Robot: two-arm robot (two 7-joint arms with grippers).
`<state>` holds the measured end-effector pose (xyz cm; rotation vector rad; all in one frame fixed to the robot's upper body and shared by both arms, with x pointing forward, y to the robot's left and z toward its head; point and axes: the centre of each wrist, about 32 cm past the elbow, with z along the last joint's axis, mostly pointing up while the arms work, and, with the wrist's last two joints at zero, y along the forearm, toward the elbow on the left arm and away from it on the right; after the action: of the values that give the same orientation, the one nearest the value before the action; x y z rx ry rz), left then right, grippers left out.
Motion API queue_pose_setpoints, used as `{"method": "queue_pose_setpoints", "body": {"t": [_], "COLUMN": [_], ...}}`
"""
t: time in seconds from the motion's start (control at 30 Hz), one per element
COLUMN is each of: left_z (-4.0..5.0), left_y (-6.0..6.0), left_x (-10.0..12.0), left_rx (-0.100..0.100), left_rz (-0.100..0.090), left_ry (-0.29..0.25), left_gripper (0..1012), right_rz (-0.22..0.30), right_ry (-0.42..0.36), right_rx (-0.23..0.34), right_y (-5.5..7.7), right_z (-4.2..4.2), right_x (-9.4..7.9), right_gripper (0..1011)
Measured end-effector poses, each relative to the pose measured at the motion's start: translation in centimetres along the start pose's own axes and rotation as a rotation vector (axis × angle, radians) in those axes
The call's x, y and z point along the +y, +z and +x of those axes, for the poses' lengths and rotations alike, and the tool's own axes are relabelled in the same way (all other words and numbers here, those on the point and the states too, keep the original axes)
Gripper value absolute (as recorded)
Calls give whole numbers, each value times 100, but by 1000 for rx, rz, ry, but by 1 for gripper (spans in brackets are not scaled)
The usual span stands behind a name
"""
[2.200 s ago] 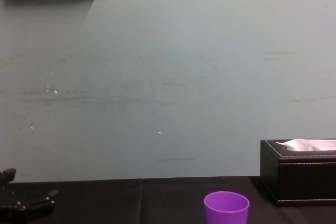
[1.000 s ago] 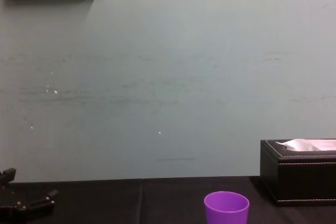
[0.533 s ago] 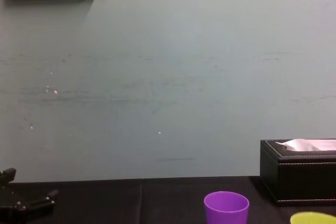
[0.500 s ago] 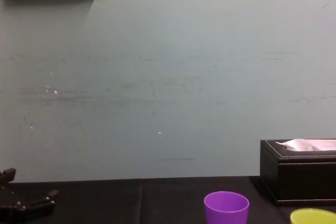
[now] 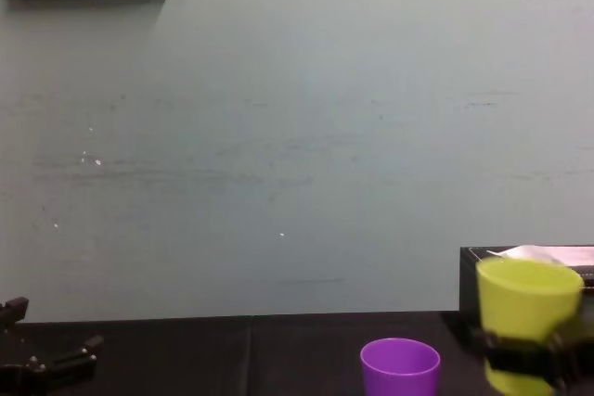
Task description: Stack the three plastic cups sequentially using one hand.
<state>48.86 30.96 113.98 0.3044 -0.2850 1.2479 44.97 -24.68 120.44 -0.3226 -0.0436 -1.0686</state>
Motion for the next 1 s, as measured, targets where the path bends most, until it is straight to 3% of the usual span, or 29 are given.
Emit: {"method": "queue_pose_setpoints", "body": {"t": [0.27, 0.5, 0.8, 1.0], "left_z": [0, 0, 0, 0], "left_y": [0, 0, 0, 0], "left_x": [0, 0, 0, 0], "left_rx": [0, 0, 0, 0], "left_rz": [0, 0, 0, 0], "left_ry": [0, 0, 0, 0], "left_gripper": [1000, 1000, 1000, 1000], "right_rz": [16, 1, -30, -38], "right_ry": [36, 59, 77, 90], "right_rx": [-32, -40, -27, -19], "right_y": [325, 468, 487, 442], "right_z": [52, 45, 41, 36], "right_x": [320, 586, 851, 930], "right_gripper": [726, 726, 726, 726]}}
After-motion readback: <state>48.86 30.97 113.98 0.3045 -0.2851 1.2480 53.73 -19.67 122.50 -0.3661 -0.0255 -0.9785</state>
